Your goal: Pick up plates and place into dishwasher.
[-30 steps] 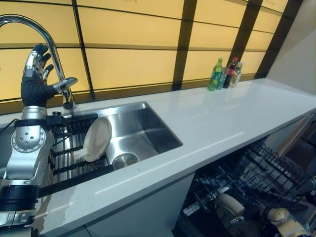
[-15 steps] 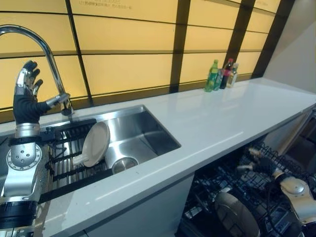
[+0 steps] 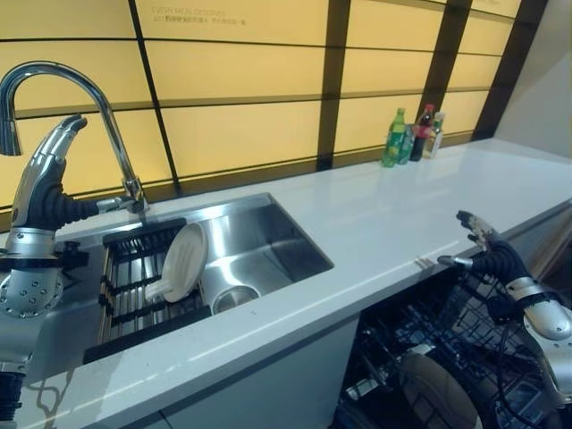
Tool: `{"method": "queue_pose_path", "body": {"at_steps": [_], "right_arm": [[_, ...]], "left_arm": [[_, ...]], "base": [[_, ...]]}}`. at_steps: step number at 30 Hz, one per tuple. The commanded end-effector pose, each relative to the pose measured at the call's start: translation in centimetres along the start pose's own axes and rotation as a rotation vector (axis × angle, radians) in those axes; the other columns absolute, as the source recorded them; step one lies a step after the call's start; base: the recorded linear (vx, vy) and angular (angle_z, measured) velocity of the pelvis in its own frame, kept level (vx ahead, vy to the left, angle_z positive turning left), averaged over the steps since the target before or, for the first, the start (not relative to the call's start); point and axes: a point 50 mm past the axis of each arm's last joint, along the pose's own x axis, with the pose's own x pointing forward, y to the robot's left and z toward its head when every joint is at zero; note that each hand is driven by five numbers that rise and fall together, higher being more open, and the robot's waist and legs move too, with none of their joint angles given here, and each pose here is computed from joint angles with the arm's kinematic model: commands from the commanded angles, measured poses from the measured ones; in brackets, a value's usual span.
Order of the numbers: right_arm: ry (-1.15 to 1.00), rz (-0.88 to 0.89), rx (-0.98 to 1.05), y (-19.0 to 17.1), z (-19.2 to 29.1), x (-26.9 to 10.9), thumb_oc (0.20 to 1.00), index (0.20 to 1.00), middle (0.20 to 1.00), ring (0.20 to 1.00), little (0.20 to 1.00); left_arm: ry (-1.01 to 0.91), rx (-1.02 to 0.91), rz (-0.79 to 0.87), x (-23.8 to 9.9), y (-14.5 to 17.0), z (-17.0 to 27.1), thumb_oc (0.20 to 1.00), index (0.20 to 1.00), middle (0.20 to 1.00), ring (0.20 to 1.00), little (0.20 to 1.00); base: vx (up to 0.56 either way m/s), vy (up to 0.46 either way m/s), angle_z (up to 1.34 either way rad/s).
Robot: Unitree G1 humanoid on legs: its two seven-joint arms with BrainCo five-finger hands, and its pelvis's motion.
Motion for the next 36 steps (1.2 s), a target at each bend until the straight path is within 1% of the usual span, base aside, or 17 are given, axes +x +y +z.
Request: {"method": "queue_pose_path", "body": {"at_steps": [1,4,10,15,18,25,29,34,36], "right_arm": [[-0.363,-0.071,-0.011,-2.1,6.7,1.5,1.0,1.0,1.0,1.0,1.0],[-0.432,-0.031,0.013,-0.9,8.0,1.9,1.0,1.0,1.0,1.0,1.0],[-0.509,0.056,0.035,1.2,10.0,3.1,1.0,1.0,1.0,1.0,1.0],[-0.544,0.095,0.07,2.3,11.1,4.2,1.0,1.0,1.0,1.0,1.0],[-0.533,0.106,0.068,2.0,11.3,4.4,1.0,1.0,1.0,1.0,1.0],[-0.458,0.11,0.055,1.6,9.5,3.8,1.0,1.0,1.0,1.0,1.0],[-0.43,0.117,0.061,1.7,9.0,3.5,1.0,1.0,1.0,1.0,1.0],[-0.412,0.129,0.051,1.9,8.6,3.2,1.0,1.0,1.0,1.0,1.0],[-0.408,0.127,0.046,1.8,8.5,3.3,1.0,1.0,1.0,1.0,1.0]], "left_arm": [[-0.098,0.118,0.014,0.9,0.2,0.5,1.0,1.0,1.0,1.0,1.0],[-0.12,0.172,-0.006,0.9,-0.8,0.7,1.0,1.0,1.0,1.0,1.0],[-0.17,0.283,-0.105,0.9,-2.6,0.6,1.0,1.0,1.0,1.0,1.0],[-0.205,0.405,-0.174,1.0,-2.0,0.1,1.0,1.0,1.0,1.0,1.0],[-0.23,0.45,-0.201,1.6,-1.6,-0.1,1.0,1.0,1.0,1.0,1.0],[-0.298,0.523,-0.243,0.5,-2.0,-0.9,1.0,1.0,1.0,1.0,1.0],[-0.298,0.548,-0.216,0.2,-2.1,-1.3,1.0,1.0,1.0,1.0,1.0],[-0.273,0.577,-0.121,0.2,-1.9,-1.9,1.0,1.0,1.0,1.0,1.0],[-0.278,0.584,-0.108,0.4,-2.1,-1.8,1.0,1.0,1.0,1.0,1.0]], "base": [[-0.03,-0.054,0.05],[-0.03,-0.047,0.04],[-0.01,-0.018,0.06],[0.06,0.114,-0.17],[0.08,0.221,-0.48],[0.13,0.232,-0.1],[0.13,0.185,-0.1],[0.05,0.134,-0.18],[0.02,0.097,-0.12]]}}
